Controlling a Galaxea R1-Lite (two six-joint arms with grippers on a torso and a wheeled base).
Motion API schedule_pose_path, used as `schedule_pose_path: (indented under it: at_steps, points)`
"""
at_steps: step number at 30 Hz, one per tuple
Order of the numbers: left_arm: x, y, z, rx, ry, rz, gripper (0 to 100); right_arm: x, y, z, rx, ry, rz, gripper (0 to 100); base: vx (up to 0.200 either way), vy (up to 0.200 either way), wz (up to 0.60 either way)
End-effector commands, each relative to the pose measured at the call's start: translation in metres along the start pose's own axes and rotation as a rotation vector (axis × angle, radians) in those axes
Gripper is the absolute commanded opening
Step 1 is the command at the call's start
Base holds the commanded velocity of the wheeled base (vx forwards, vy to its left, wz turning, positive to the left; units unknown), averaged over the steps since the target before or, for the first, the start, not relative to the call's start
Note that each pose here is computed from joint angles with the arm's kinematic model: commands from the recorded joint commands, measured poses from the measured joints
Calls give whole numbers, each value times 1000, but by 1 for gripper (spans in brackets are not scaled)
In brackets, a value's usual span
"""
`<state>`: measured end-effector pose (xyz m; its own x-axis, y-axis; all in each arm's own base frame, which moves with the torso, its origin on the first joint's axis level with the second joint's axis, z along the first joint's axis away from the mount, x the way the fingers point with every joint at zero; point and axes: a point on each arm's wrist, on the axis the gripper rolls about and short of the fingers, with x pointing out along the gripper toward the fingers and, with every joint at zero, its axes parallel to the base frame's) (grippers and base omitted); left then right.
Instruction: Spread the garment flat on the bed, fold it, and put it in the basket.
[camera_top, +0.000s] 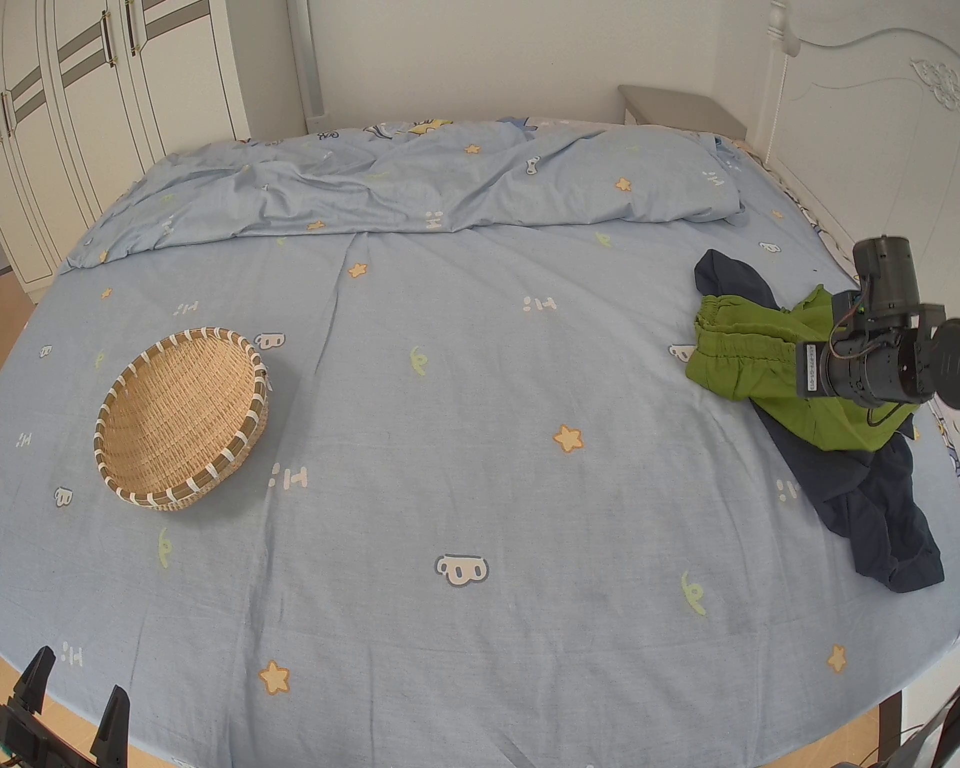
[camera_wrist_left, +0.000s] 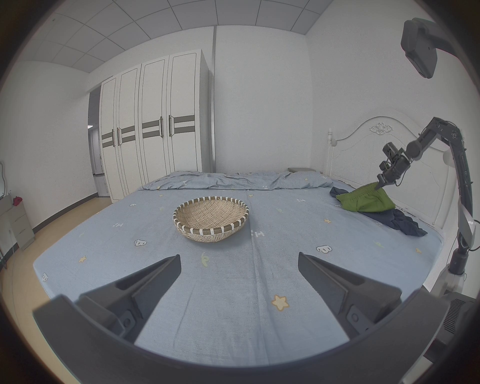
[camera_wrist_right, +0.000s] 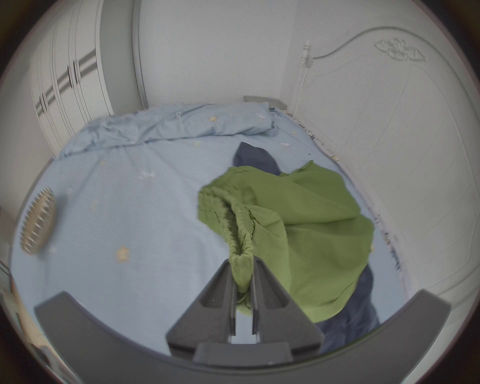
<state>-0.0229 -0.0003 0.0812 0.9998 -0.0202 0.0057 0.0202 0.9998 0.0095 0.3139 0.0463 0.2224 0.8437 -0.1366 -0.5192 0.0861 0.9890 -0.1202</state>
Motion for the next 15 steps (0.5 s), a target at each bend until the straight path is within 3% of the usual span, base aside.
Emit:
schedule_pose_path:
  at_steps: [1,6,9,11,15]
  points:
    - [0,0,-5,0,1,0,100,-70,18,43,136,-86,230,0,0,0,0]
    - [0,0,-5,0,1,0,100,-102,33,58,191,-49,328,0,0,0,0]
    - [0,0,-5,0,1,-1,100,-127,49,68,218,-66,416,0,0,0,0]
    - [0,0,-5,0,1,0,100,-135,54,70,213,-80,447,0,0,0,0]
    - [0,0,-5,0,1,0,100,-175,73,80,192,-154,590,0,0,0,0]
